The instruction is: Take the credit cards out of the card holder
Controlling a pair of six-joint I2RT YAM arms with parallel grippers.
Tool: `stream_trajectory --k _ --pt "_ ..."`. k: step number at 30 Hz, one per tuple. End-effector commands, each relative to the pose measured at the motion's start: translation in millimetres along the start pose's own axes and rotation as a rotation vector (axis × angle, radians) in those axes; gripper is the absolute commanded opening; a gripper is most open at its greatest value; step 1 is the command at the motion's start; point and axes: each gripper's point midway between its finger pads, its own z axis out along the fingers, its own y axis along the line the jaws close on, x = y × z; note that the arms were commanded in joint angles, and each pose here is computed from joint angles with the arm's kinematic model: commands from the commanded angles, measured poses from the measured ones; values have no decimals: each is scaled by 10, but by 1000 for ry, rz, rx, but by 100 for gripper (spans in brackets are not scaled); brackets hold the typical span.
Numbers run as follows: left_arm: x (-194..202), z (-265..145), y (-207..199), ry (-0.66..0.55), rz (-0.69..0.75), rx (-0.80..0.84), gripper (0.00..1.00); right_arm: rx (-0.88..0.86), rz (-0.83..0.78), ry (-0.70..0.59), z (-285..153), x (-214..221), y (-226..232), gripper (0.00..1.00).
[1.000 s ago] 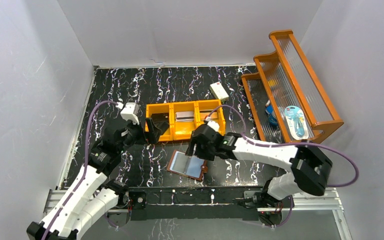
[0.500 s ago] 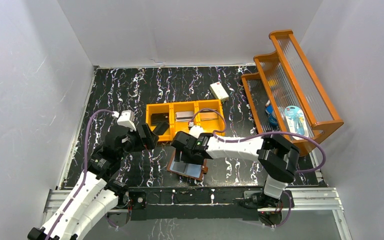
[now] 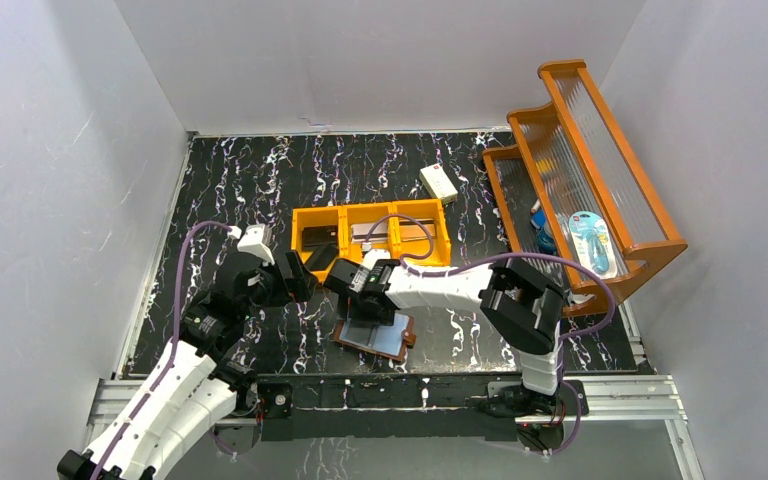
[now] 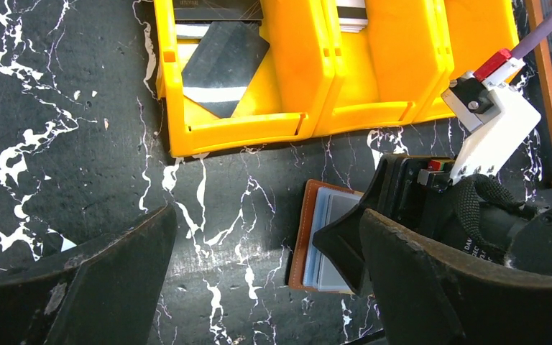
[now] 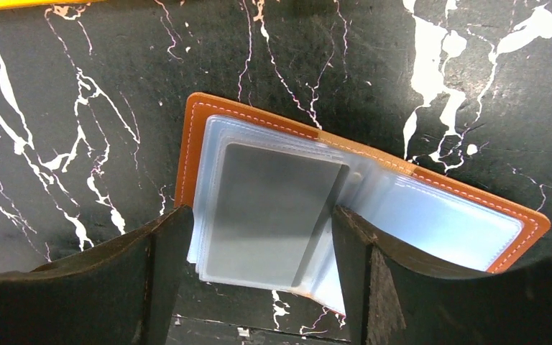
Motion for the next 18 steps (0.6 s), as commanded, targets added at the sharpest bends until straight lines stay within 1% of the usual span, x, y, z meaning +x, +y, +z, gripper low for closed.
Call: stream_trajectory --k 1,2,5,10,14,18 --pt "-34 6 -26 -8 -11 11 98 94 5 9 45 36 -158 79" --pt "-29 7 -25 -7 -13 11 98 104 7 12 62 54 -188 78" --pt "-22 14 -16 -5 -16 6 98 94 13 18 86 90 -217 72" --pt "-3 21 -36 7 -16 16 98 -27 42 22 75 139 -139 66" --pt "31 30 -115 29 -14 60 98 -104 71 33 47 159 -119 57" --pt "90 32 -213 69 -27 110 98 -114 90 43 51 158 -176 56"
